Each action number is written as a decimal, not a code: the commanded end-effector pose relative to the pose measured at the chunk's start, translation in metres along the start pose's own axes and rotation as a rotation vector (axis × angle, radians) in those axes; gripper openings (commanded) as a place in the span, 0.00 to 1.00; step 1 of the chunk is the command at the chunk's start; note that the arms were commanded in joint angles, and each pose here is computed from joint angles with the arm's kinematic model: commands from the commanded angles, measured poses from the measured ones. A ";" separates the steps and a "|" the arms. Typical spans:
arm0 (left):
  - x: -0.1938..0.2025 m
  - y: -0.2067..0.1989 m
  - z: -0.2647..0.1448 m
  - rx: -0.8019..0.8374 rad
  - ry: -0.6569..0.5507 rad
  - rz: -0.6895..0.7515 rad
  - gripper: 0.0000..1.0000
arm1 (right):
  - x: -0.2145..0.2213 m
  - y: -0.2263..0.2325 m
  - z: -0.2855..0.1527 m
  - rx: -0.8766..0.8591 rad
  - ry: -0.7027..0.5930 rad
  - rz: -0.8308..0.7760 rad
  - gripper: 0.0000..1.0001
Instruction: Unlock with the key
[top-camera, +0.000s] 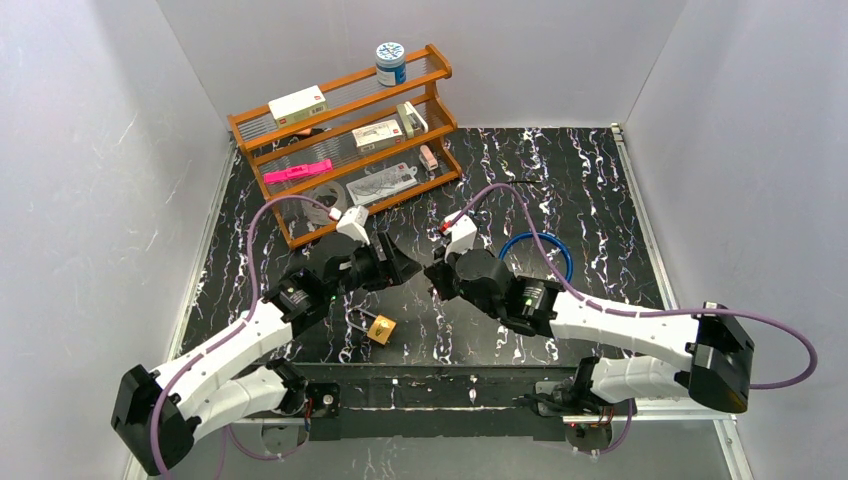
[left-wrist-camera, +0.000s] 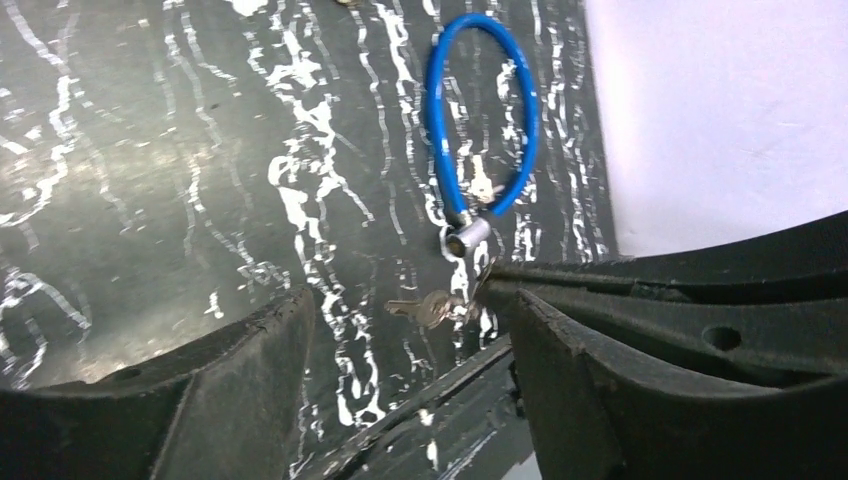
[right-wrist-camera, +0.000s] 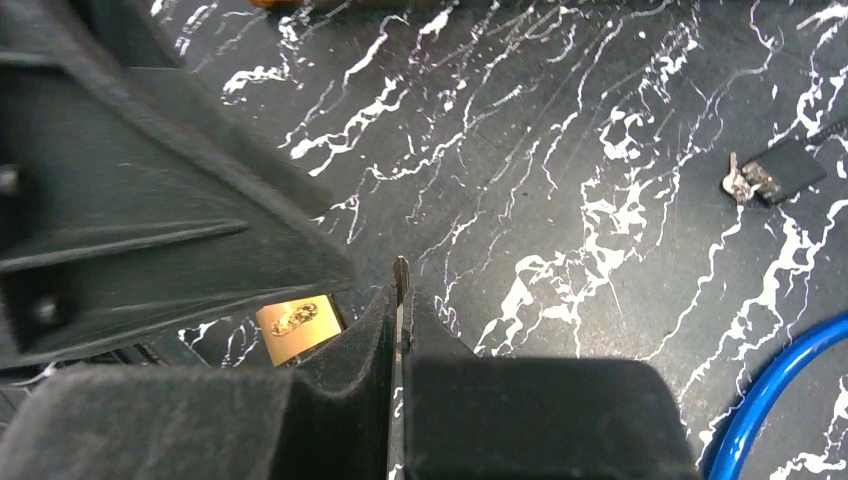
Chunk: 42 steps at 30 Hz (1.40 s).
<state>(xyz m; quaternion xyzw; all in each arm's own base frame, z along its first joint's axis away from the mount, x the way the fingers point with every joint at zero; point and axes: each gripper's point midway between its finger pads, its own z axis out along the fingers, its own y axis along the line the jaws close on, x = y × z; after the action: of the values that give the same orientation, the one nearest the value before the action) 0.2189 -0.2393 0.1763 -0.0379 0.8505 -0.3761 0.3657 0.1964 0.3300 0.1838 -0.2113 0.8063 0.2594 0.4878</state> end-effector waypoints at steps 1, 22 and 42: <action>-0.017 -0.043 0.001 0.153 -0.010 -0.046 0.62 | -0.024 0.015 -0.010 -0.091 -0.070 -0.038 0.05; 0.005 -0.036 0.016 0.166 0.071 -0.053 0.18 | -0.031 0.021 -0.011 -0.111 -0.074 -0.027 0.05; -0.004 -0.033 0.014 0.142 0.038 0.031 0.00 | -0.030 0.010 -0.002 -0.079 -0.038 0.061 0.55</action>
<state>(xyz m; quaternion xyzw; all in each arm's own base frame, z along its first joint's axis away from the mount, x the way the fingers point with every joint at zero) 0.2196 -0.2715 0.1839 -0.0028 0.8336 -0.4352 0.3402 0.1931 0.3369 0.1862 -0.2327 0.8033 0.2788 0.4720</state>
